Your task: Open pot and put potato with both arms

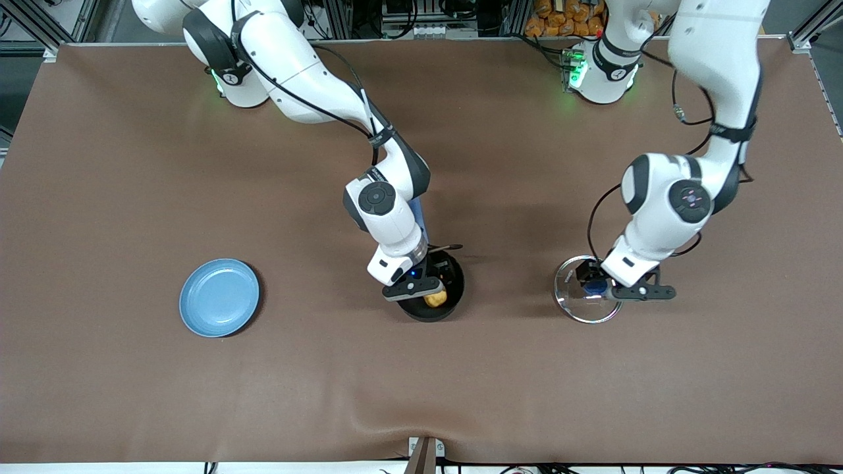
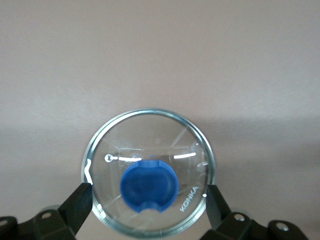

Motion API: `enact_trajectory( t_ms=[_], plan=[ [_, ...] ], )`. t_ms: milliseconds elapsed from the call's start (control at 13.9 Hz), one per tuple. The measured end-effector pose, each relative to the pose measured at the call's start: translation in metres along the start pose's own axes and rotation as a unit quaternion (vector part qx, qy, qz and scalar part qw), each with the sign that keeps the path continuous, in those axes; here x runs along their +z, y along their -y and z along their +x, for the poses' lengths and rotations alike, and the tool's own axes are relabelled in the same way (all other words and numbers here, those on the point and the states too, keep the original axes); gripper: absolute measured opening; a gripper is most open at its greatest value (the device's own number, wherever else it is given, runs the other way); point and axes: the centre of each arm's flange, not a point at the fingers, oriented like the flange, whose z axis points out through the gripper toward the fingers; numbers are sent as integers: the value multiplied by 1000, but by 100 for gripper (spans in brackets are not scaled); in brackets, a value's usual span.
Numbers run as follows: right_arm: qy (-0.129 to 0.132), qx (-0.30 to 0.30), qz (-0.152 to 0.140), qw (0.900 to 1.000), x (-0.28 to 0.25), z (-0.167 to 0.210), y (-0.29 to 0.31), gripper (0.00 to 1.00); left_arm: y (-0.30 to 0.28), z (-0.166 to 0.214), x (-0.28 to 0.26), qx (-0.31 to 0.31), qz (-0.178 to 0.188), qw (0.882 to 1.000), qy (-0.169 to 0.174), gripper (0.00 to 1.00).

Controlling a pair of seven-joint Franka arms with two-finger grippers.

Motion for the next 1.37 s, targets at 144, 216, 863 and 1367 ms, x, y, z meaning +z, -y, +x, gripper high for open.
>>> enact_trajectory(
  t_ms=[144, 216, 863, 1367],
  plan=[
    [8, 6, -6, 1000, -16, 14, -4, 100, 8, 9, -53, -7, -8, 1000, 6, 100],
    [19, 9, -12, 1000, -23, 18, -7, 100, 13, 12, -80, -10, -12, 1000, 12, 100],
    [32, 98, -43, 994, -183, 142, -126, 100, 24, 32, -289, -2, -21, 998, 66, 100],
    [130, 97, -132, 978, -340, 164, -300, 100, 26, 33, -305, 5, 5, 997, 72, 100]
  ],
)
